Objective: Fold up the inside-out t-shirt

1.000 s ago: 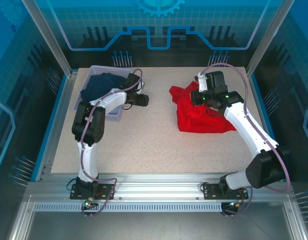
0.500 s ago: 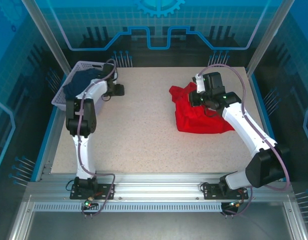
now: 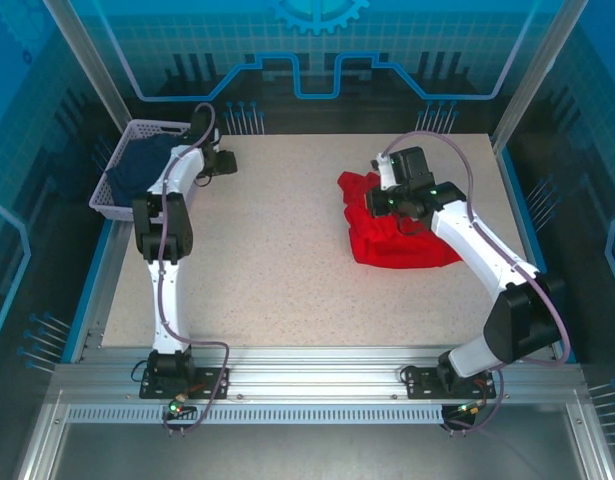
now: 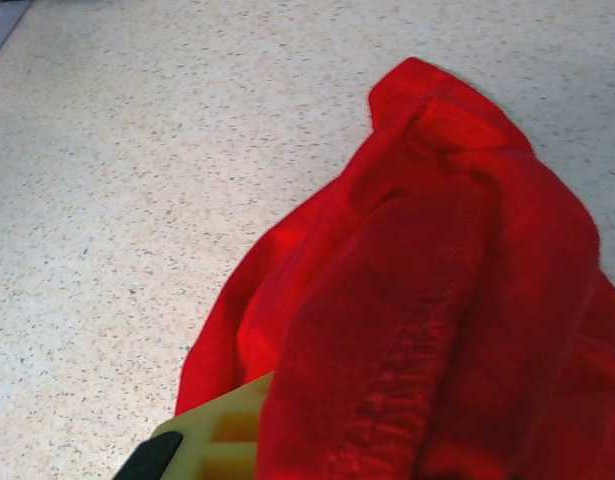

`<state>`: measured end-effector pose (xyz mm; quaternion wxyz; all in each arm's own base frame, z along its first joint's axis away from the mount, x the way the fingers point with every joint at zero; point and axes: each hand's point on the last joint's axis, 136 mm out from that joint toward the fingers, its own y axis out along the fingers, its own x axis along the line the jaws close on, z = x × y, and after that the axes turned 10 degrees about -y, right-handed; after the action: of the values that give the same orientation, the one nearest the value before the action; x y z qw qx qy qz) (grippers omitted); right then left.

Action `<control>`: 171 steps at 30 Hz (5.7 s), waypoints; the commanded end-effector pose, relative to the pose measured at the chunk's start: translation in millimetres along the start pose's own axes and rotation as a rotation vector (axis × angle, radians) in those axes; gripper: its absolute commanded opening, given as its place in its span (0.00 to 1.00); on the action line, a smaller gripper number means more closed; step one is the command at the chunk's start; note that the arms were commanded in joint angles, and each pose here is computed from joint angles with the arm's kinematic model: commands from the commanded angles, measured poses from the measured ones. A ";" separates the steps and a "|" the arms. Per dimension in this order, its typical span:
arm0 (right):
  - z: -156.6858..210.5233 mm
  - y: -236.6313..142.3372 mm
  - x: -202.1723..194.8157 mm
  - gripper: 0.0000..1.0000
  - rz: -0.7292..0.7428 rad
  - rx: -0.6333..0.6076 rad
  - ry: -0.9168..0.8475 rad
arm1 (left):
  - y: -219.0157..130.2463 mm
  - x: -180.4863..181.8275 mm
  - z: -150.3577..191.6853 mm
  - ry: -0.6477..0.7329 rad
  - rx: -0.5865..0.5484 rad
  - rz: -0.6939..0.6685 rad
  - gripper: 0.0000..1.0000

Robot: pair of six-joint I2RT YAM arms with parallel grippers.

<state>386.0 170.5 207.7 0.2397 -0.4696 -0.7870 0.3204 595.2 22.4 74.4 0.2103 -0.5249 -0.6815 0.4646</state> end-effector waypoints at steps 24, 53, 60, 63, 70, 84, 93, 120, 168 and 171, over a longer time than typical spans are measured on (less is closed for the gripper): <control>-38.5 -39.8 -54.8 0.27 0.185 -0.044 0.016 | -209.1 -45.6 147.1 -0.063 -0.177 0.486 0.76; 18.7 84.4 17.6 0.07 -0.011 0.141 -0.098 | -74.9 -106.4 254.8 0.085 0.336 0.430 0.18; -79.1 -53.1 9.1 0.01 -0.067 -0.276 -0.050 | -173.6 -130.0 167.9 0.077 -0.002 0.596 0.00; -118.1 -138.8 -3.1 0.01 -0.018 -0.503 -0.050 | -259.0 -132.6 116.6 0.017 -0.244 0.728 0.00; -154.5 -305.2 -26.6 0.00 0.189 -0.869 -0.063 | -455.9 -107.6 49.5 -0.024 -0.741 0.888 0.00; -149.3 -419.8 -0.2 0.00 0.255 -1.060 -0.147 | -589.9 -89.9 57.4 0.070 -0.956 0.988 0.00; -130.7 -483.8 21.0 0.00 0.253 -1.177 -0.165 | -661.9 -72.1 65.0 0.141 -1.096 0.973 0.00; -123.4 59.3 -203.4 0.64 0.349 -0.072 0.068 | -152.8 -190.8 -63.9 0.154 -0.338 0.366 0.70; 232.0 15.5 -75.7 0.55 0.100 0.474 0.567 | -140.0 -144.0 377.2 0.951 0.094 0.194 0.70; 231.2 11.8 -74.4 0.55 0.099 0.463 0.558 | -127.5 -148.6 379.5 0.959 0.116 0.170 0.56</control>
<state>272.9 42.8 30.4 0.5302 -0.5146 -0.5634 0.3697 279.0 -276.5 31.2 0.4638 -0.7293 -0.4316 0.2582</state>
